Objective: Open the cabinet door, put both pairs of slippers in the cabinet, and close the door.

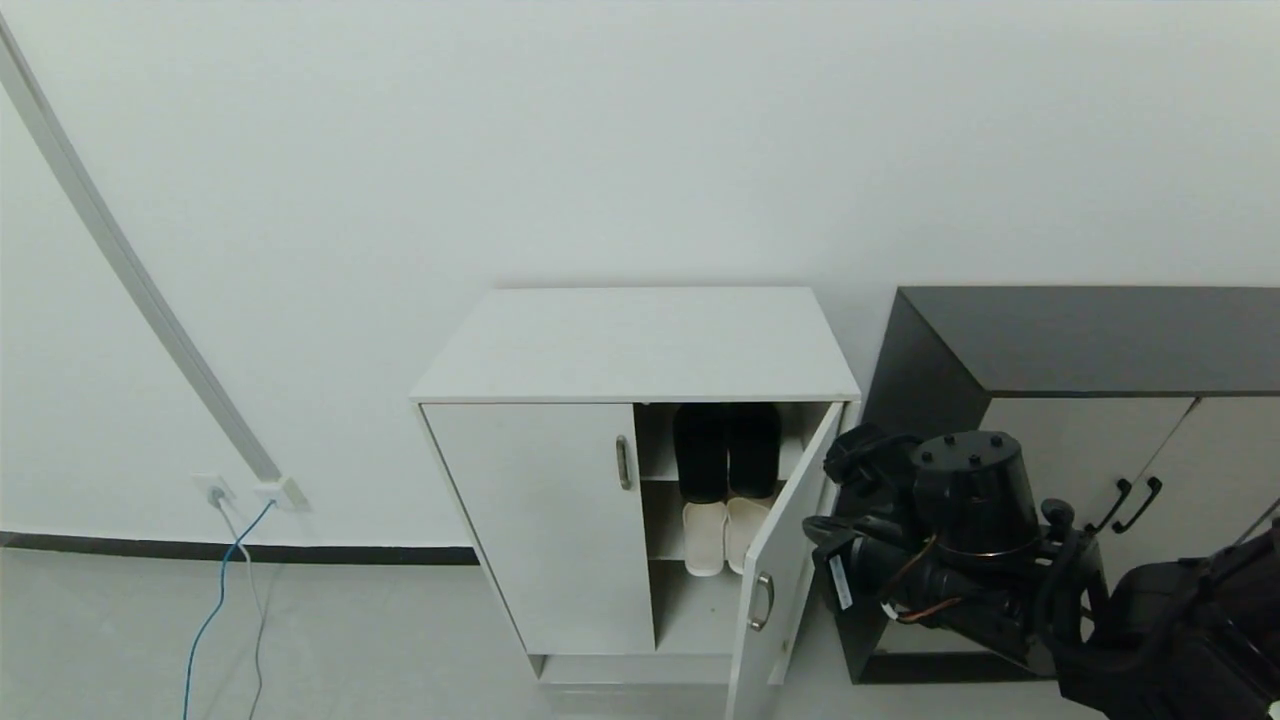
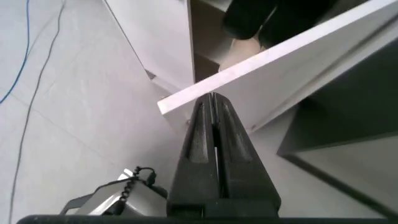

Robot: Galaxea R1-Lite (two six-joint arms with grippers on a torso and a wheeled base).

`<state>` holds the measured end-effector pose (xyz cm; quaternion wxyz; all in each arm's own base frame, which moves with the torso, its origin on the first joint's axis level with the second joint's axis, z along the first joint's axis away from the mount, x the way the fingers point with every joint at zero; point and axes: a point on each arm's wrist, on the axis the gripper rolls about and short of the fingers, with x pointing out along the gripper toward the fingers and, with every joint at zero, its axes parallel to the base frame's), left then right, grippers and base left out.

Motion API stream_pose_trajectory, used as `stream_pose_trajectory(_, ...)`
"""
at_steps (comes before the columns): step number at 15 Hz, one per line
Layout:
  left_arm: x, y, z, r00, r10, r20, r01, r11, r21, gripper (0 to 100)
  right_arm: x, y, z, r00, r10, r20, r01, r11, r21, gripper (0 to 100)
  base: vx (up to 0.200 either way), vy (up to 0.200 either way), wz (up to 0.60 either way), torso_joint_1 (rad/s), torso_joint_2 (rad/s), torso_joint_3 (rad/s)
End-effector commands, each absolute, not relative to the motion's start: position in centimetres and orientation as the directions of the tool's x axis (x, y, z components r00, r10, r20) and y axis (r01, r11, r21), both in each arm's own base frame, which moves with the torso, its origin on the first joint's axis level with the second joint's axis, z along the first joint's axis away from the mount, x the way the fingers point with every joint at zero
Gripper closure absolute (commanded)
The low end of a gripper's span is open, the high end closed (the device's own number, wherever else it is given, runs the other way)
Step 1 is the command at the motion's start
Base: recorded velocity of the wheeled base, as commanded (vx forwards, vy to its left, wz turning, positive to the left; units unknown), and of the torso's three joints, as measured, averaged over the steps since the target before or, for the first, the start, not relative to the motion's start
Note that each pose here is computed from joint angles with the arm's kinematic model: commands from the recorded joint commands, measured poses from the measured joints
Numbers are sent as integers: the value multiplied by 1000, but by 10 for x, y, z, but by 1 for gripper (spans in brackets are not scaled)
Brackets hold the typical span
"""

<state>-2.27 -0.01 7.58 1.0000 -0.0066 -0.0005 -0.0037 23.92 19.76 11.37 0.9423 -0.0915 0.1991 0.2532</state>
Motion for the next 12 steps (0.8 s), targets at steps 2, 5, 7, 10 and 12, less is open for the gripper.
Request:
stream_pose_trajectory(2, -23, 0, 76, 1000, -8, 2, 8, 1000, -14, 100, 240, 188, 104, 788, 405, -464, -509, 853, -119, 100, 0, 0, 0, 0, 0, 0)
stream_pose_trajectory(5, -23, 0, 76, 1000, -8, 2, 8, 1000, -12, 100, 249, 193, 87, 771, 389, -503, -511, 850, -126, 100, 0, 0, 0, 0, 0, 0)
stream_pose_trajectory(7, -23, 0, 76, 1000, -8, 2, 8, 1000, -12, 100, 254, 202, 78, 762, 393, -515, -519, 846, -122, 100, 0, 0, 0, 0, 0, 0)
stream_pose_trajectory(10, -23, 0, 76, 1000, -8, 2, 8, 1000, -12, 100, 272, 219, 64, 778, 411, -476, -512, 853, -101, 100, 0, 0, 0, 0, 0, 0)
stream_pose_trajectory(12, -23, 0, 76, 1000, -8, 3, 8, 1000, -12, 100, 279, 231, 59, 791, 432, -433, -502, 863, -56, 100, 0, 0, 0, 0, 0, 0)
